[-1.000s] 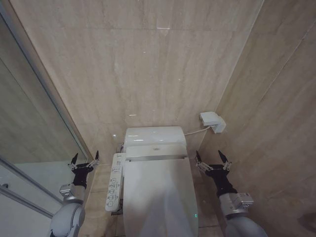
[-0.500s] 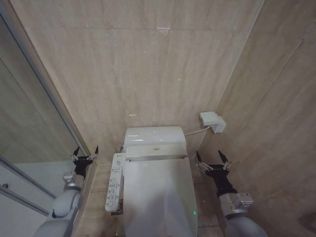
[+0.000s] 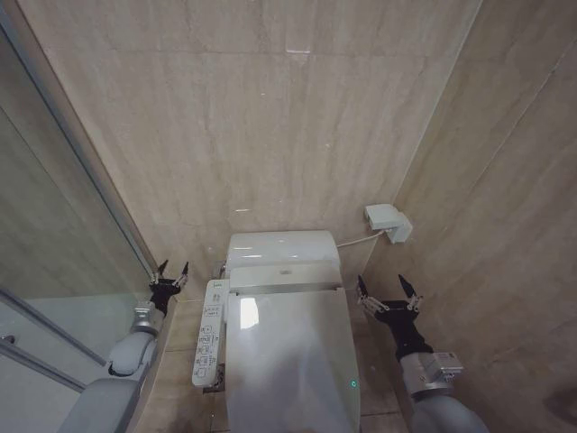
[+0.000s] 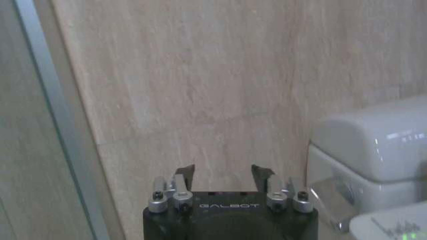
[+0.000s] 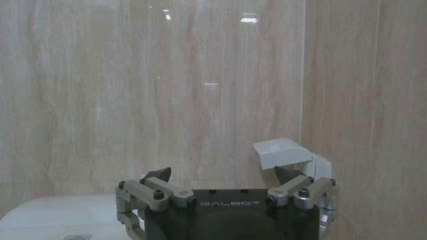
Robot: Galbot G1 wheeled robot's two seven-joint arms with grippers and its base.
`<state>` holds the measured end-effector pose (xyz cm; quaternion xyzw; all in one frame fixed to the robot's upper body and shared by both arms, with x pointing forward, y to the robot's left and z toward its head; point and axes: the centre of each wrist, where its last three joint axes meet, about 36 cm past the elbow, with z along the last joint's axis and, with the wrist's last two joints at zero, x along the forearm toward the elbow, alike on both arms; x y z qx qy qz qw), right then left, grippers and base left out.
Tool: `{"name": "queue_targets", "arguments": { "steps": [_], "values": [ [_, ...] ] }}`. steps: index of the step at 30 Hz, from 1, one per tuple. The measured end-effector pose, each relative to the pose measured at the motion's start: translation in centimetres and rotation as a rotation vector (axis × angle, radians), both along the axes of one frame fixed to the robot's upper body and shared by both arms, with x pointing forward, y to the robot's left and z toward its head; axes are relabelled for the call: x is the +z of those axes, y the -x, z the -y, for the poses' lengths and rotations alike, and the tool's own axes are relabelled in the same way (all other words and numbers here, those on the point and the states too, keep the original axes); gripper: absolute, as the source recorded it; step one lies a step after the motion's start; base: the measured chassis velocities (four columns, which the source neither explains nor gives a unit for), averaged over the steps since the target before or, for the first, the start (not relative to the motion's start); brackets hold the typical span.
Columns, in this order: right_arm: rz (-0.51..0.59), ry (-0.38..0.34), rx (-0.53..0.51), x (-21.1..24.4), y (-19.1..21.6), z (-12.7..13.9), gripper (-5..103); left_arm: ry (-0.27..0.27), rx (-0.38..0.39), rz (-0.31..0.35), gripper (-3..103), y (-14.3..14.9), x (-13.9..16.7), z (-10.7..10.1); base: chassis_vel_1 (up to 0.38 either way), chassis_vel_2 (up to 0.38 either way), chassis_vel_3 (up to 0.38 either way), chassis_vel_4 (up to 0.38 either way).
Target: Open the toilet lid, clean the toilet bowl with a toilet brush, close the toilet lid, and flush.
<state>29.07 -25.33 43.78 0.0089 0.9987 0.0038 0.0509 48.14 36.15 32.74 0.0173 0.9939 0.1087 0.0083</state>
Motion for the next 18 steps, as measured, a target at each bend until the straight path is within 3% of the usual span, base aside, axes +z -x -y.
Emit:
{"name": "queue_targets", "arguments": {
  "steps": [7, 8, 14, 15, 18],
  "values": [
    [0.000, 0.000, 0.000, 0.0, 0.0, 0.0, 100, -0.072, -0.025, -0.002, 60, -0.4, -0.5, -1.0, 0.000, 0.000, 0.000, 0.000],
    [0.000, 0.000, 0.000, 0.0, 0.0, 0.0, 100, -0.091, -0.029, -0.004, 34, -0.5, -0.6, -1.3, 0.000, 0.000, 0.000, 0.000],
    [0.000, 0.000, 0.000, 0.0, 0.0, 0.0, 100, -0.152, -0.038, -0.018, 34, -0.9, -1.1, -2.5, 0.000, 0.000, 0.000, 0.000],
    [0.000, 0.000, 0.000, 0.0, 0.0, 0.0, 100, -0.160, -0.039, -0.020, 7, -1.0, -1.2, -2.7, 0.000, 0.000, 0.000, 0.000],
    [0.000, 0.000, 0.000, 0.0, 0.0, 0.0, 100, -0.179, -0.047, -0.019, 7, -1.6, -1.2, -3.2, 0.000, 0.000, 0.000, 0.000]
  ]
}}
